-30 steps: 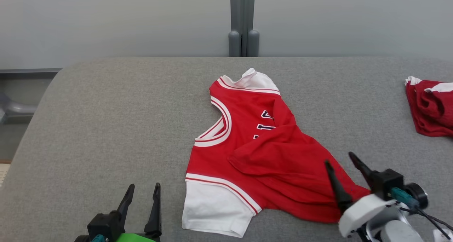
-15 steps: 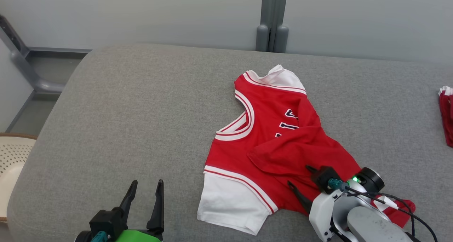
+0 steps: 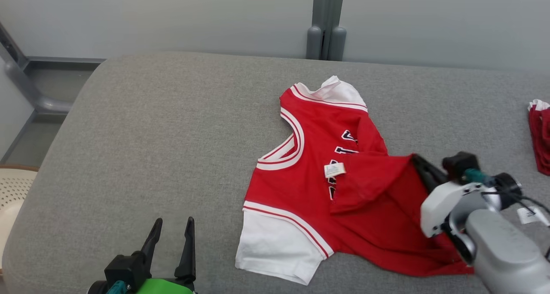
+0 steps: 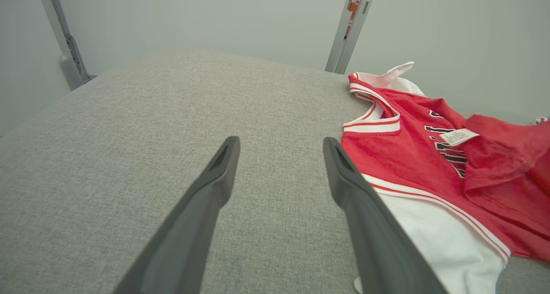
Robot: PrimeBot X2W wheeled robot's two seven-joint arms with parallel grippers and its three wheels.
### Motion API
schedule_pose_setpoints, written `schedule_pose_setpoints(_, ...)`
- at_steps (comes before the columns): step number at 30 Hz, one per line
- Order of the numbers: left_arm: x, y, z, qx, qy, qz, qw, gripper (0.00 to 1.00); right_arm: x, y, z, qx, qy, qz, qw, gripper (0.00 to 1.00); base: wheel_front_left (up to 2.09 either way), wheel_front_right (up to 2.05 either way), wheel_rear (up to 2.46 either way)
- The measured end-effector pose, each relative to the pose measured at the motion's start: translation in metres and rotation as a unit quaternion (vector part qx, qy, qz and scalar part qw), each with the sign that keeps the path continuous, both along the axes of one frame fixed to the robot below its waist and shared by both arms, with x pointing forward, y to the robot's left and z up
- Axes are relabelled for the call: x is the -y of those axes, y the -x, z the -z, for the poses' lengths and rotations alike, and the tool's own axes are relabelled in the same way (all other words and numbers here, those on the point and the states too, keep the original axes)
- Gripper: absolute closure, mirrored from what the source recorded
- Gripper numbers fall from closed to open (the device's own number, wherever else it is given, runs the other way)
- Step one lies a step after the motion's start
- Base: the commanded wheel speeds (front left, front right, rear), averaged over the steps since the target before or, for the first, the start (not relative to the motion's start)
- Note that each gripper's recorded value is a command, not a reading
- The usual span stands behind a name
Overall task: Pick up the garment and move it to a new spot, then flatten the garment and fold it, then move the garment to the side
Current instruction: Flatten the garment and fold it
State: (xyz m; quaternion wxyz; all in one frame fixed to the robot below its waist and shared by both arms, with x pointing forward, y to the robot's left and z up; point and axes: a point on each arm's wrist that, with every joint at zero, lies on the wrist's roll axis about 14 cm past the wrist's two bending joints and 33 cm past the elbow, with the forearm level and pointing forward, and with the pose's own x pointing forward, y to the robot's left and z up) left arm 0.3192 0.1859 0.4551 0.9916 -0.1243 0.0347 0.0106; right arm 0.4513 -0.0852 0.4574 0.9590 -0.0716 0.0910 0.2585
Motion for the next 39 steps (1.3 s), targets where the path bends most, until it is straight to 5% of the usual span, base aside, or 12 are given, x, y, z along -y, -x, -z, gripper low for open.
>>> schedule_pose_setpoints(7,0.011,-0.007,0.001,-0.001,0.0,0.019,1.0,0.0,0.112,-0.018,-0.001,-0.023,-0.066,0.19,0.979,1.0,0.0,0.0,0.0)
schedule_pose_setpoints(8,0.013,-0.008,0.002,-0.003,0.0,0.022,1.0,0.0,0.123,-0.015,0.006,-0.037,-0.078,0.215,0.973,0.88,0.0,0.0,0.0)
schedule_pose_setpoints(10,0.015,-0.009,0.003,-0.006,0.001,0.026,1.0,0.0,0.134,-0.013,0.014,-0.052,-0.091,0.243,0.964,0.0,0.0,0.0,0.0)
schedule_pose_setpoints(17,0.019,-0.012,0.003,-0.004,-0.001,0.033,0.999,0.0,0.139,-0.02,-0.005,-0.026,-0.093,0.244,0.965,0.0,0.0,0.0,0.0)
schedule_pose_setpoints(24,0.024,-0.011,0.0,0.001,-0.002,0.042,0.999,0.0,0.144,0.01,-0.011,0.003,-0.102,0.23,0.968,0.0,0.0,0.0,0.0)
schedule_pose_setpoints(29,0.029,-0.013,-0.001,0.004,-0.002,0.05,0.999,0.0,0.126,0.033,-0.003,0.004,-0.089,0.194,0.977,0.0,0.0,0.0,0.0)
schedule_pose_setpoints(39,0.031,-0.014,0.0,0.001,-0.003,0.053,0.999,0.0,0.078,0.011,0.0,-0.023,-0.072,0.138,0.988,0.0,0.0,0.0,0.0)
